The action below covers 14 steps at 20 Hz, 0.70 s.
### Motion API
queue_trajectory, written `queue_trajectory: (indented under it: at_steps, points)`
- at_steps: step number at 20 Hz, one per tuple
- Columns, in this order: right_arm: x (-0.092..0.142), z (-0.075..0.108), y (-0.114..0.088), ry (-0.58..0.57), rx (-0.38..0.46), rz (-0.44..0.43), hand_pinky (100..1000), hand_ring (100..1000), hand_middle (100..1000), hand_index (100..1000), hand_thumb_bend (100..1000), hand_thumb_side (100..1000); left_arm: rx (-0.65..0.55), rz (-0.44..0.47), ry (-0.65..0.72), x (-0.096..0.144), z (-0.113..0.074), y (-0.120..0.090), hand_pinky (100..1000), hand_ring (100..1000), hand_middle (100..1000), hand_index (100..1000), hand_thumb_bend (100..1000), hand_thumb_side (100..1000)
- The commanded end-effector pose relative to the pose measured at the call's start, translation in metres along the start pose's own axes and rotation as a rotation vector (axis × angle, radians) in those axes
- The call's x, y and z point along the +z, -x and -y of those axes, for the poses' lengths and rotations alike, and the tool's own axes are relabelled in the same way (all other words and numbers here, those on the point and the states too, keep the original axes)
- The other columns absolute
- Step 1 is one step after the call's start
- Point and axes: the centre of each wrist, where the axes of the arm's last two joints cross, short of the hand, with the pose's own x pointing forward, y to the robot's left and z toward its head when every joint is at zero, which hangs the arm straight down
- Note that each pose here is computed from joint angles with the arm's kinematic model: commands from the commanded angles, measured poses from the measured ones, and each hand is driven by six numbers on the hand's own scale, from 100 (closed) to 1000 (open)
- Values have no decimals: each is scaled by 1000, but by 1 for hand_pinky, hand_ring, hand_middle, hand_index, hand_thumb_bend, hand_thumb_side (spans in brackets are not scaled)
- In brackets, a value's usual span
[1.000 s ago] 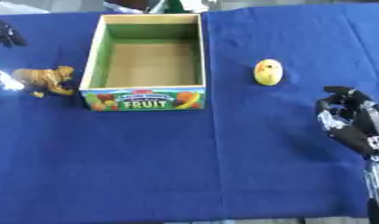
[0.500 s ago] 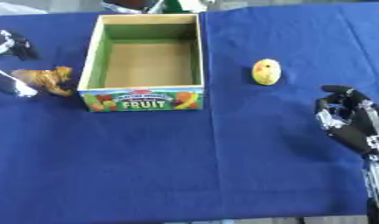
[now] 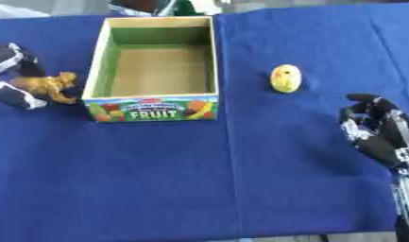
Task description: Pick up objects on the table and place them in the box.
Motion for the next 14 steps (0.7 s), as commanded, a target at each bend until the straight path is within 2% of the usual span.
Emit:
queue_trajectory:
  at_steps: [1, 6, 10, 14]
  points:
    - [-5, 7, -7, 6, 18, 22, 550, 690, 507, 764, 139, 276, -30, -44, -98, 2, -20, 5, 429, 196, 122, 260, 346, 185]
    - [-4, 8, -7, 12, 19, 19, 550, 689, 506, 764, 134, 277, -2, -52, -206, 8, -37, -2, 410, 173, 100, 237, 351, 204]
    - [-3, 9, -6, 14, 22, 15, 550, 689, 506, 762, 130, 278, -12, 6, -283, 15, -71, -18, 415, 174, 100, 239, 367, 217]
    - [-2, 8, -5, 7, 24, 11, 550, 690, 506, 762, 127, 273, -36, 99, -360, 18, -108, -47, 420, 177, 100, 242, 371, 220]
